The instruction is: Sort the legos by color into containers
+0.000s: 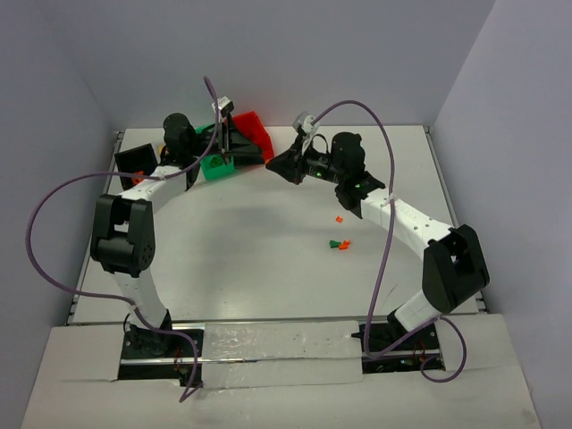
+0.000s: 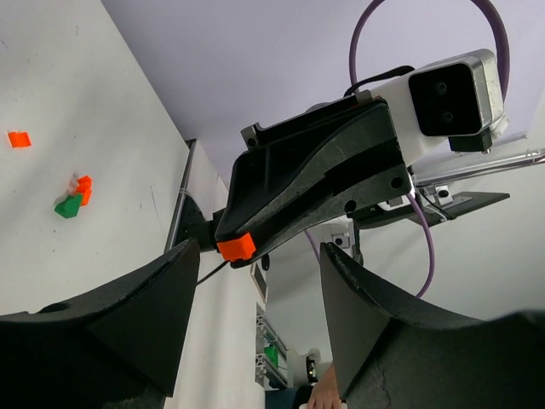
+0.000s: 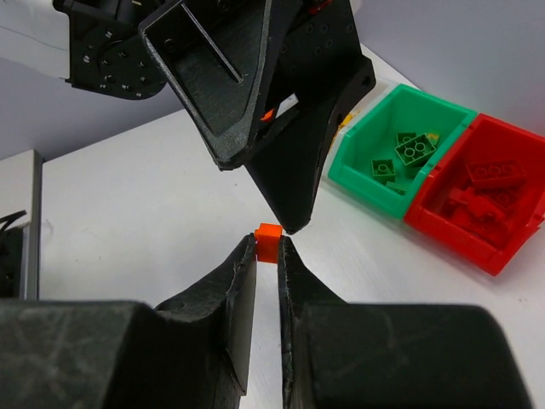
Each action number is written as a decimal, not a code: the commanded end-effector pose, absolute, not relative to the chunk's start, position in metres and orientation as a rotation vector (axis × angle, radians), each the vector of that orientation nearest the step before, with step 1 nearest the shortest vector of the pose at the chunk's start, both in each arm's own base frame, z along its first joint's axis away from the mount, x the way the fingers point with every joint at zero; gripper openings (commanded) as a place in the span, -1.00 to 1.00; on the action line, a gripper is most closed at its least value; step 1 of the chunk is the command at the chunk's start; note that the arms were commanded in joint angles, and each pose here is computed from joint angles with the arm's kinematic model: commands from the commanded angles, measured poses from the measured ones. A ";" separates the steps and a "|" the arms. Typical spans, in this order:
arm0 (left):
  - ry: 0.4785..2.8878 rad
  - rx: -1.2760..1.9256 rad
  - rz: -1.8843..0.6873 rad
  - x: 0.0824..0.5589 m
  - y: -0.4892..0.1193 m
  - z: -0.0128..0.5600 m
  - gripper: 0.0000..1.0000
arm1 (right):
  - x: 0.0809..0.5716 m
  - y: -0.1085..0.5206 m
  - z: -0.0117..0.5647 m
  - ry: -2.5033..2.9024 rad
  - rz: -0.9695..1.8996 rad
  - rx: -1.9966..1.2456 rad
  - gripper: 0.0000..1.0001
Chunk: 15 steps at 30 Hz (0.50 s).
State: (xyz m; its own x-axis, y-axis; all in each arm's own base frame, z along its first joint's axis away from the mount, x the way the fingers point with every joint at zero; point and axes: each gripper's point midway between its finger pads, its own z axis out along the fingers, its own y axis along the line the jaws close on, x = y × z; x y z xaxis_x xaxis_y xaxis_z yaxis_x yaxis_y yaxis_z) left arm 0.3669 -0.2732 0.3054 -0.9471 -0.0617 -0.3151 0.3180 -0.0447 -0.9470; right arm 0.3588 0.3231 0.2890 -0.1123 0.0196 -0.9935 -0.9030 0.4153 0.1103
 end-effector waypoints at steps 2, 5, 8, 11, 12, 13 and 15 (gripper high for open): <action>1.932 0.361 -2.079 0.364 -0.281 0.320 0.29 | 0.361 0.324 0.314 1.368 0.907 -0.832 -1.00; 1.952 0.358 -2.090 0.362 -0.283 0.316 0.21 | 0.365 0.324 0.316 1.359 0.889 -0.827 -1.00; 1.966 0.361 -2.094 0.361 -0.284 0.313 0.17 | 0.367 0.326 0.317 1.356 0.888 -0.825 -1.00; 1.981 0.358 -2.095 0.361 -0.286 0.311 0.16 | 0.369 0.327 0.320 1.349 0.886 -0.823 -1.00; 1.984 0.361 -2.094 0.361 -0.287 0.310 0.16 | 0.369 0.327 0.321 1.347 0.886 -0.823 -1.00; 1.995 0.352 -2.094 0.361 -0.287 0.309 0.16 | 0.368 0.327 0.321 1.345 0.887 -0.823 -1.00; 2.013 0.337 -2.092 0.363 -0.287 0.306 0.16 | 0.367 0.328 0.323 1.340 0.887 -0.825 -1.00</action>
